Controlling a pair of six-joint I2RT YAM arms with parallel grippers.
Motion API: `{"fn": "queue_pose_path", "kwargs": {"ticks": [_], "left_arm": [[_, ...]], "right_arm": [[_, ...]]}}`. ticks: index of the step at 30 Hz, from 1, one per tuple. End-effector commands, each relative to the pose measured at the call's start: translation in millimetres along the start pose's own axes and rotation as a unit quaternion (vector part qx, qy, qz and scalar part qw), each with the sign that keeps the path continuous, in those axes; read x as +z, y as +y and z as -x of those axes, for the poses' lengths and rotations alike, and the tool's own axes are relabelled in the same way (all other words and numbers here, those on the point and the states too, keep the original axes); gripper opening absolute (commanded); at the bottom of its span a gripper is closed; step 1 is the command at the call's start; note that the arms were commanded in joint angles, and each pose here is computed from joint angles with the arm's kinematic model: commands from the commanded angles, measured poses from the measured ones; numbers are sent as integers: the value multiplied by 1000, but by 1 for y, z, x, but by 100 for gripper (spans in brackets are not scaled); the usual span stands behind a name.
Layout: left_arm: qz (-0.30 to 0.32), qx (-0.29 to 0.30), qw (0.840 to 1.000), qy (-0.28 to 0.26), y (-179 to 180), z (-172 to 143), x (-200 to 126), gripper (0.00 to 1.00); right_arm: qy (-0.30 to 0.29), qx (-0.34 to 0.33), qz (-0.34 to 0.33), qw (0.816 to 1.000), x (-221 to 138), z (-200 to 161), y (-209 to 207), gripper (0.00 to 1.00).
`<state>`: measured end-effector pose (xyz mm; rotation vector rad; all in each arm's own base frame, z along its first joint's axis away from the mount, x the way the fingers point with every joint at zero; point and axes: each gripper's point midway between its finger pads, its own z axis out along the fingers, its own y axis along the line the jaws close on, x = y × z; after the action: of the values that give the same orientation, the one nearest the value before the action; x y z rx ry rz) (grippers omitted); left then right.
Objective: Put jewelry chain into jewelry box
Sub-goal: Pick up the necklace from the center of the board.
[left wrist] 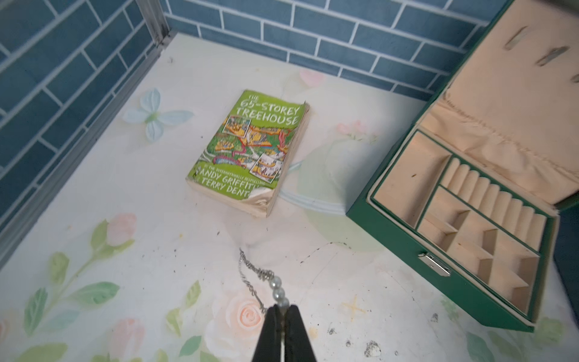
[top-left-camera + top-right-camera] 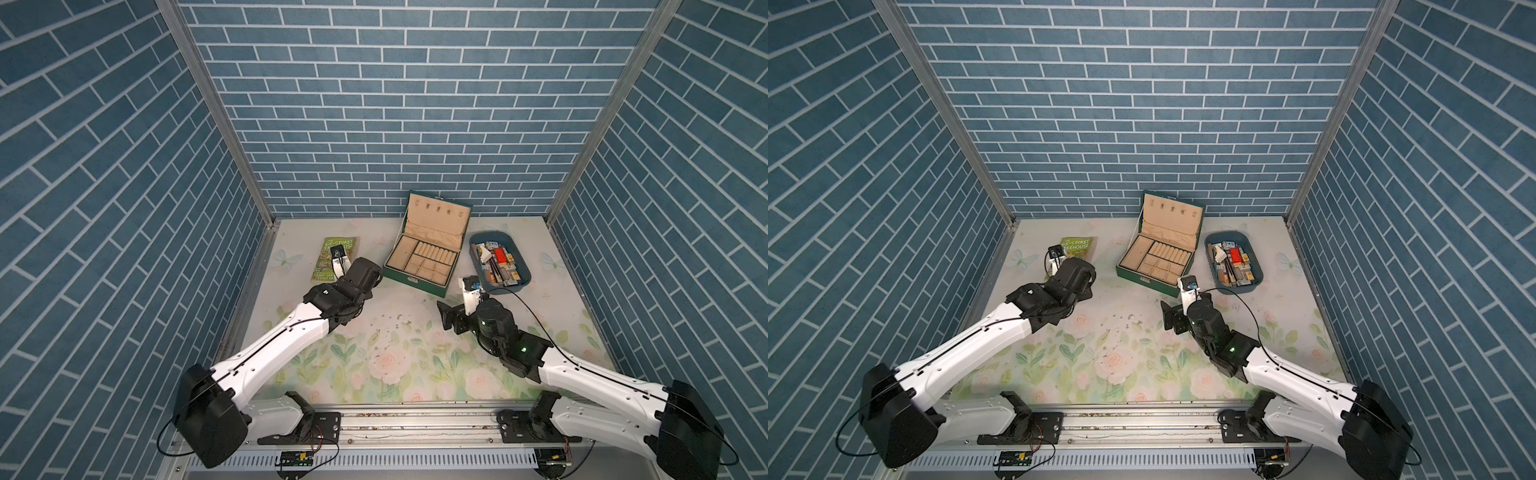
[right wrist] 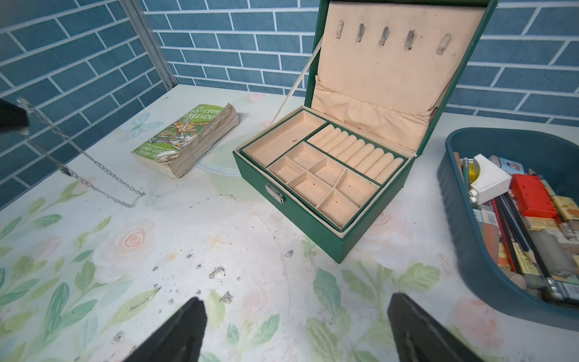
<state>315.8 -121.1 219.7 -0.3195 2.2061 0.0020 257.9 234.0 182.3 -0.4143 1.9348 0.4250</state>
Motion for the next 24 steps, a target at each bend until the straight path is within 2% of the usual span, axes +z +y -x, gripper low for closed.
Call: {"fn": "queue_pose_path", "kwargs": {"ticks": [1,8,16,20,24], "left_arm": [[-12,67,997,-30,-2,20,-14,0],[-92,132,985,-59,-17,26,-35,0],[-194,237,948,-86,-35,12,-57,0],[-249,243,932,-97,-47,8,-71,0],[-280,257,922,-78,-63,-6,-75,0]], "right_arm": [[-20,-2,-12,1000,0,10,-2,95],[-22,-11,-22,999,14,17,1,94],[-14,-23,-54,998,23,18,-6,94],[-14,-25,-65,997,20,16,-11,94],[-18,-24,-76,997,16,15,-16,94]]}}
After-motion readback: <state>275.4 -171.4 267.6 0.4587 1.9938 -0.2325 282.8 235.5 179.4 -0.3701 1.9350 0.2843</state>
